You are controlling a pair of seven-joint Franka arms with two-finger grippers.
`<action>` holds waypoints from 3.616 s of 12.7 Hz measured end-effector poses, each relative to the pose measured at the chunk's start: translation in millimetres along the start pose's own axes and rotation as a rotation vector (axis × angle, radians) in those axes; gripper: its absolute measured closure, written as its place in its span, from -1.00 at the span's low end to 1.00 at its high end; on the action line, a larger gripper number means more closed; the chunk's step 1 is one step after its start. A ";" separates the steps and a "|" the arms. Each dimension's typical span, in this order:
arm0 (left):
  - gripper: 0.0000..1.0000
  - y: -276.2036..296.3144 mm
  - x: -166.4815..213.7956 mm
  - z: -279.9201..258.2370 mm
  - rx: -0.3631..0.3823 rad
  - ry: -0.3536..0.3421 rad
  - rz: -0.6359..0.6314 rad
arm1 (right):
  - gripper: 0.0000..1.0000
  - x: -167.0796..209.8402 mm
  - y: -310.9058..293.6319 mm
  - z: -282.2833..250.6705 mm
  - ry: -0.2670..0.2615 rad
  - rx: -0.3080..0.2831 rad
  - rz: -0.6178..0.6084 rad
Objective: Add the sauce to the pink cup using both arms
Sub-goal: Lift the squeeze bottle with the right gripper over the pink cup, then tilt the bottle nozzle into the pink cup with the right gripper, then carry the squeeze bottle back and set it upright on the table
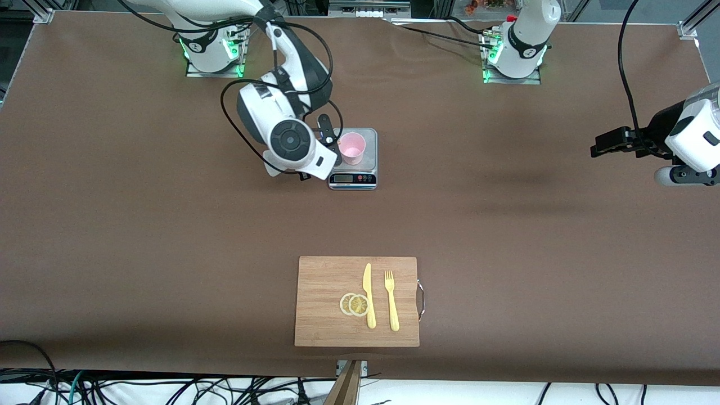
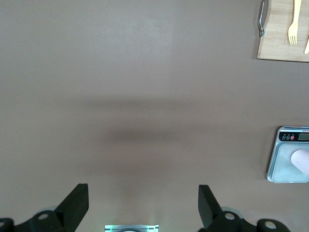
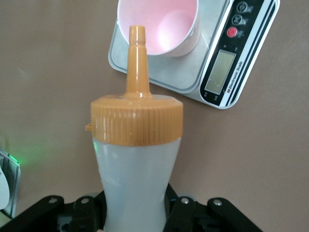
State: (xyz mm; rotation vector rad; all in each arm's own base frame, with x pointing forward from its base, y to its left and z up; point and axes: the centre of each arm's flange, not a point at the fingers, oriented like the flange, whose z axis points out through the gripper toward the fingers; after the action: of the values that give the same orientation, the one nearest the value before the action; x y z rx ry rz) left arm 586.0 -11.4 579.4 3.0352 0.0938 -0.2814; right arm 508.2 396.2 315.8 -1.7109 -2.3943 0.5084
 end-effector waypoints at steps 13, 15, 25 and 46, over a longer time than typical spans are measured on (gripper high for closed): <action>-1.00 -0.4 0.2 0.3 0.000 0.000 0.000 | 0.36 64.1 -18.6 31.8 -0.283 -0.093 0.143; -1.00 -0.5 0.5 0.6 0.000 -0.001 0.000 | 0.36 79.8 -27.6 33.8 -0.327 -0.118 0.177; -1.00 -0.6 0.9 1.3 0.000 -0.002 0.000 | 0.36 73.3 -33.8 18.6 -0.345 -0.121 0.208; -1.00 -1.3 2.1 3.0 0.000 -0.006 -0.001 | 0.36 12.1 -31.8 -22.0 0.032 -0.094 0.141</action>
State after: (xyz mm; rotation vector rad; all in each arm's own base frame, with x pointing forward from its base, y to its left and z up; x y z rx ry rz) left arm 587.5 -10.3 576.0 3.0342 0.0949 -0.2900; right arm 482.9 402.4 346.8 -1.9224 -2.3209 0.3890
